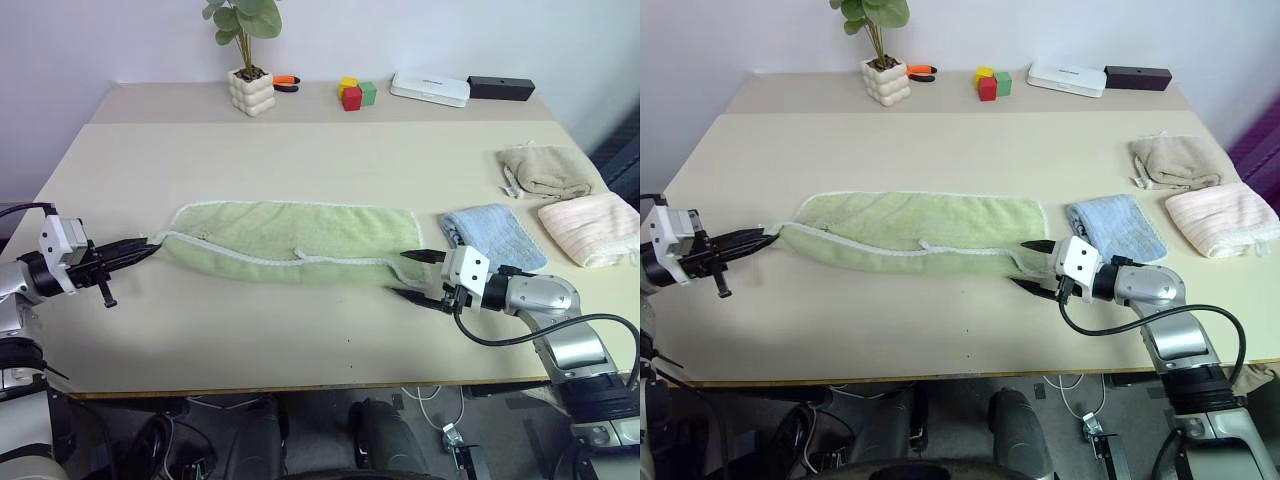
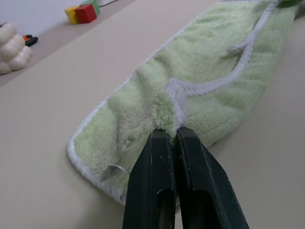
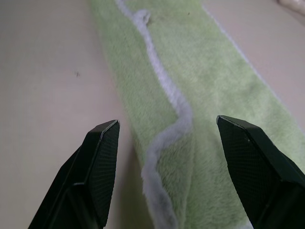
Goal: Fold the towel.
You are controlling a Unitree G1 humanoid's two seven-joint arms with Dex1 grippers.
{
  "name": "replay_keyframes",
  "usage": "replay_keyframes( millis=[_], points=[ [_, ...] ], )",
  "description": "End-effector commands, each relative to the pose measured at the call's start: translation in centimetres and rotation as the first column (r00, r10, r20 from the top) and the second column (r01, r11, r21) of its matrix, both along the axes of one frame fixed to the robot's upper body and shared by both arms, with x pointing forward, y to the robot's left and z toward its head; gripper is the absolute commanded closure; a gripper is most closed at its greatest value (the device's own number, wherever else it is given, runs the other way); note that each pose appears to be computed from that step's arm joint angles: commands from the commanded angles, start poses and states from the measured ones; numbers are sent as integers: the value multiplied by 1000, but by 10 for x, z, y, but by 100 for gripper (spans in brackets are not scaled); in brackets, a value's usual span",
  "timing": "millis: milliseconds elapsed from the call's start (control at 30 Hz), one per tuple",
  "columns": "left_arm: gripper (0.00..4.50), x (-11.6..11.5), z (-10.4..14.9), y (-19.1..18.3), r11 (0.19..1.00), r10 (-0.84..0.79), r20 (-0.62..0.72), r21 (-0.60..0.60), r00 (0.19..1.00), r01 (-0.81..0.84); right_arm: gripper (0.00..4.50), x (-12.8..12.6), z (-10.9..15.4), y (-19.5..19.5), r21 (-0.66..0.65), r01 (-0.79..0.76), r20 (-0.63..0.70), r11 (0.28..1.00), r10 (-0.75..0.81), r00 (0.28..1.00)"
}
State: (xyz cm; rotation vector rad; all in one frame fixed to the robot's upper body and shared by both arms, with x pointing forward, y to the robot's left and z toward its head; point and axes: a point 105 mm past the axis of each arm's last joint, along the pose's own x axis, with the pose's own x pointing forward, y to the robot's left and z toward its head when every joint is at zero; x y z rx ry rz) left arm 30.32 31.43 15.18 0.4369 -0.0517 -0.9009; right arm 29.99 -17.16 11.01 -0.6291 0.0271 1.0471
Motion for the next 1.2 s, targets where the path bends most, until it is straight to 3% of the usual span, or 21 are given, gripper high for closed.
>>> replay_keyframes(
  millis=[33,67,233,433,667,833,967,1000,1100,1200],
  points=[
    [450,0,10,-1,1000,-5,44,11,999,4,174,5,7,-3,-30,-1,24,1000,2,1000],
    [450,0,10,-1,1000,-5,45,11,999,5,199,5,7,-4,-31,-1,18,1000,1,1000],
    [450,0,9,-1,1000,-8,41,9,999,8,445,5,4,-5,-75,-21,13,997,22,1000],
    [450,-6,6,3,1000,-7,13,12,1000,7,445,-2,9,-6,-61,-72,-10,996,71,997],
    [450,-29,0,21,997,-11,-73,78,997,17,445,-13,24,-28,-22,-83,-114,996,80,990],
    [450,-16,2,14,998,1,-11,65,1000,0,445,21,47,-26,28,16,-16,999,-15,1000],
    [450,10,8,4,996,56,72,62,996,-60,445,67,74,-16,91,131,150,987,-144,978],
    [450,20,13,3,992,84,104,84,991,-93,445,77,81,-15,89,156,204,984,-171,964],
    [450,62,64,6,951,267,278,77,923,-298,445,116,131,-16,134,289,443,948,-318,838],
    [450,80,125,13,896,393,428,19,814,-443,445,133,190,-24,304,347,548,887,-461,698]
  ],
)
